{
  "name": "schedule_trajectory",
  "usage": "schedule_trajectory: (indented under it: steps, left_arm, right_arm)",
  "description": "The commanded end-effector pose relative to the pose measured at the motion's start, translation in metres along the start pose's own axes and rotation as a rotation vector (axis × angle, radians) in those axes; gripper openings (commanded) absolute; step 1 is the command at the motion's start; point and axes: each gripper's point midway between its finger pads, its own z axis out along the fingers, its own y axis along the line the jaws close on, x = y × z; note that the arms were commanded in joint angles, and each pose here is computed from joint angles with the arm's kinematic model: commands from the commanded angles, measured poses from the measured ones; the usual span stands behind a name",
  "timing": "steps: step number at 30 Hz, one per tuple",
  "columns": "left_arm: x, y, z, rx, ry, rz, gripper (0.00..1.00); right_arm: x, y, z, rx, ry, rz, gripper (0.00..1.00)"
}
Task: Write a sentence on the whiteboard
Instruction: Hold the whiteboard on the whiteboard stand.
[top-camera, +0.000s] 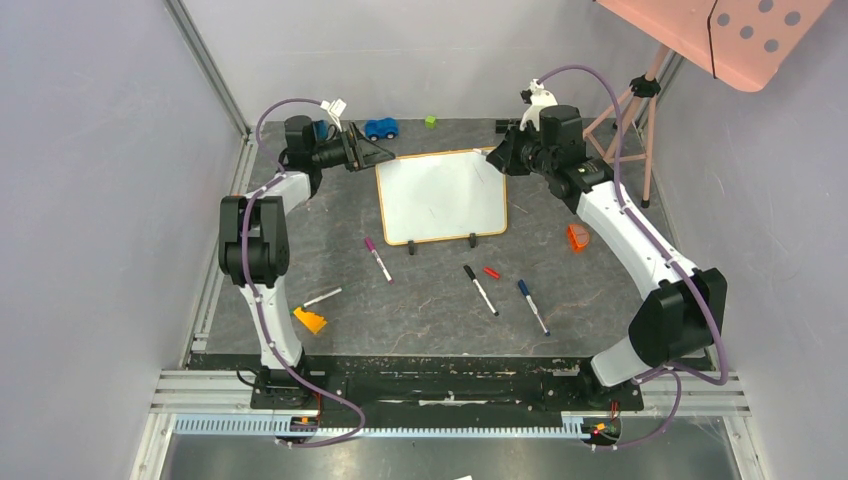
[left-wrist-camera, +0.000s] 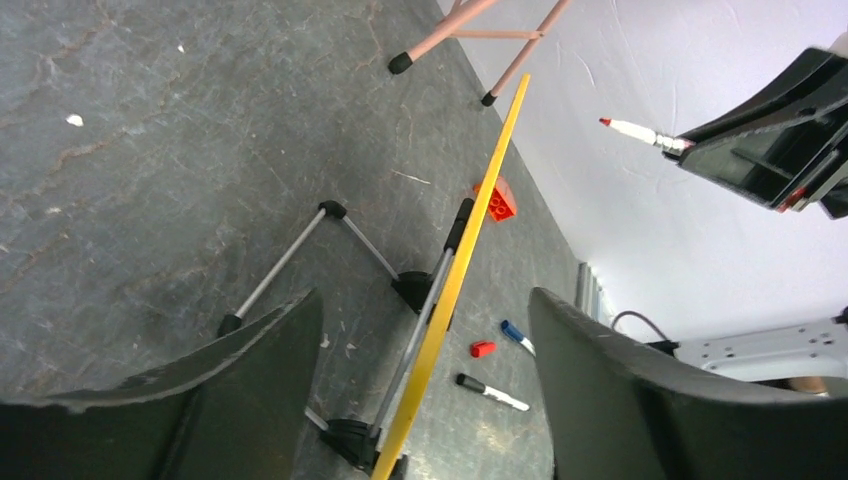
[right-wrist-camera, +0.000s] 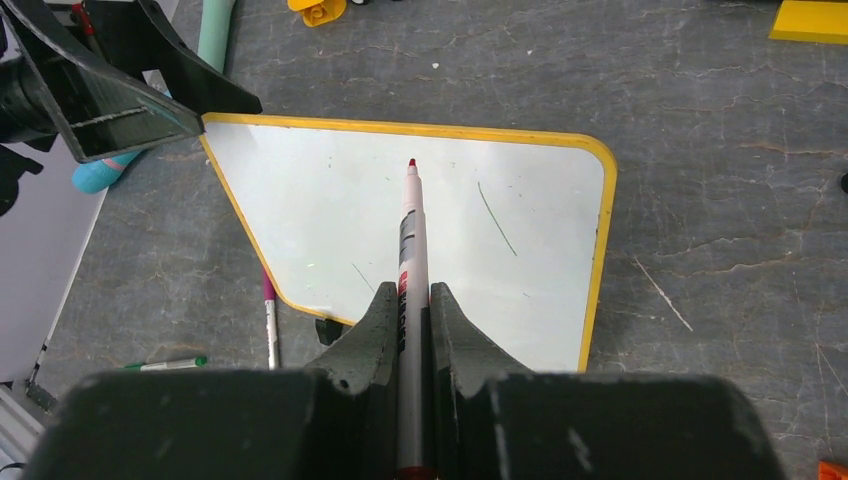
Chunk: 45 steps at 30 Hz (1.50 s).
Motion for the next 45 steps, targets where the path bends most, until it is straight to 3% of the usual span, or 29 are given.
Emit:
schedule_trajectory:
  steps: [1, 7, 12, 17, 33, 45]
  left_arm:
    - [-0.007, -0.010, -0.005, 0.070, -0.050, 0.141, 0.71]
    - [-0.006, -0.011, -0.007, 0.105, -0.058, 0.154, 0.64]
    - [-0.013, -0.029, -0.010, 0.220, -0.120, 0.213, 0.59]
    - [-0.013, -0.039, -0.012, 0.322, -0.127, 0.179, 0.55]
    - [0.016, -0.030, -0.019, 0.269, -0.088, 0.180, 0.51]
    - [0.042, -0.022, -0.042, 0.229, -0.096, 0.156, 0.57]
  right_arm:
    - [-0.025, 0.015, -0.012, -0.045, -0.081, -0.010, 0.00]
    - [-0.024, 0.015, -0.010, -0.048, -0.080, -0.005, 0.00]
    - [-0.024, 0.015, -0.010, -0.047, -0.081, -0.011, 0.00]
    - [-0.021, 0.015, -0.010, -0.050, -0.075, -0.013, 0.00]
    - [-0.019, 0.015, -0.016, -0.054, -0.079, -0.025, 0.00]
    - [-0.012, 0.012, -0.020, -0.047, -0.079, -0.016, 0.00]
